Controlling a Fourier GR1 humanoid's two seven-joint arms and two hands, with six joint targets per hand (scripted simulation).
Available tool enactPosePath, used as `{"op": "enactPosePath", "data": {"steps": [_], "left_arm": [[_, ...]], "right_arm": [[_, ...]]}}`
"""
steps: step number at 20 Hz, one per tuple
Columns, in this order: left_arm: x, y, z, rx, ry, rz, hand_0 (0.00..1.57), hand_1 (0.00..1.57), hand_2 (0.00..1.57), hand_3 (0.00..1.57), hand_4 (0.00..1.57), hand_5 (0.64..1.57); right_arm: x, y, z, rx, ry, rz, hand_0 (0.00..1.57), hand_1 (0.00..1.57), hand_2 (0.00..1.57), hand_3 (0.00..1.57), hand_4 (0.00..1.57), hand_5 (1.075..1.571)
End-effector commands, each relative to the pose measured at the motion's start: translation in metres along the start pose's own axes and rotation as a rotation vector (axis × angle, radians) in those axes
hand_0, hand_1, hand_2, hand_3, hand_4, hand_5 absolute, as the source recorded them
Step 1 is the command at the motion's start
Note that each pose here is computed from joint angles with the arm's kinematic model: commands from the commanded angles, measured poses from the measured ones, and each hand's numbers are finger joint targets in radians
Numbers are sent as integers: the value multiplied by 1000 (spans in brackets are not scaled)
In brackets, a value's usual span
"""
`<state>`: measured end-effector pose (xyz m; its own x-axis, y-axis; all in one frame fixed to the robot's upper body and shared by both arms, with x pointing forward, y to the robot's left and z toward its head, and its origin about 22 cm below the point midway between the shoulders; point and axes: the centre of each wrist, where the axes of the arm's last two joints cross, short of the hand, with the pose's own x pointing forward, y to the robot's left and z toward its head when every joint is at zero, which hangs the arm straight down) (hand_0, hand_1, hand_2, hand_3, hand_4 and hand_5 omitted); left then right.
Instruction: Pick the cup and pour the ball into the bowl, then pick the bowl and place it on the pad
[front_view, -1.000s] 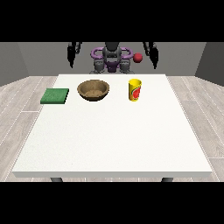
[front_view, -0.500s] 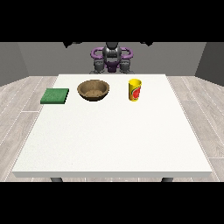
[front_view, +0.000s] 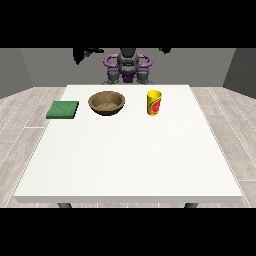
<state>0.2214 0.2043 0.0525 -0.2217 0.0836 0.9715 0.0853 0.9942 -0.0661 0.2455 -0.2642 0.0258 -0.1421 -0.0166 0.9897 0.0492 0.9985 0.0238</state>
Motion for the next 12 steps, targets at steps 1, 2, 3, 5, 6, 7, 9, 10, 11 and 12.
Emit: {"op": "enactPosePath", "data": {"steps": [1,2,3,5,6,7,9,10,11,12], "left_arm": [[-1,6,-29,9,-90,-48,0,0,0,0,0,1384],[5,9,-36,-25,-125,-56,0,0,0,0,0,1376],[3,18,-39,-1,-152,-93,0,0,0,0,0,1358],[-4,22,-50,11,-150,-124,0,0,0,0,0,1317],[-6,30,-54,24,-219,-152,0,0,0,0,0,1296],[-1,36,-58,4,-204,-147,0,0,0,0,0,1283],[6,69,-79,51,-203,-154,0,0,0,0,0,1254],[5,49,-83,45,-207,-171,0,0,0,0,0,1255],[-20,56,-67,30,-189,-175,0,0,0,0,0,1252],[-8,64,-80,62,-205,-207,0,0,0,0,0,1255]], "right_arm": [[4,12,-14,76,-88,-14,0,0,0,0,0,1562],[16,20,-33,27,-116,-26,0,0,0,0,0,1563],[4,0,-26,49,-133,-7,0,0,0,0,0,1565],[2,14,-29,88,-155,-14,0,0,0,0,0,1564],[4,14,-33,81,-206,8,0,0,0,0,0,1563],[5,-4,-43,71,-218,0,0,0,0,0,0,1562],[23,-2,-52,97,-227,2,0,0,0,0,0,1559],[20,-20,-59,73,-235,-5,0,0,0,0,0,1560],[-7,-17,-42,90,-217,1,0,0,0,0,0,1561],[-9,-20,-42,82,-221,9,0,0,0,0,0,1560]]}}
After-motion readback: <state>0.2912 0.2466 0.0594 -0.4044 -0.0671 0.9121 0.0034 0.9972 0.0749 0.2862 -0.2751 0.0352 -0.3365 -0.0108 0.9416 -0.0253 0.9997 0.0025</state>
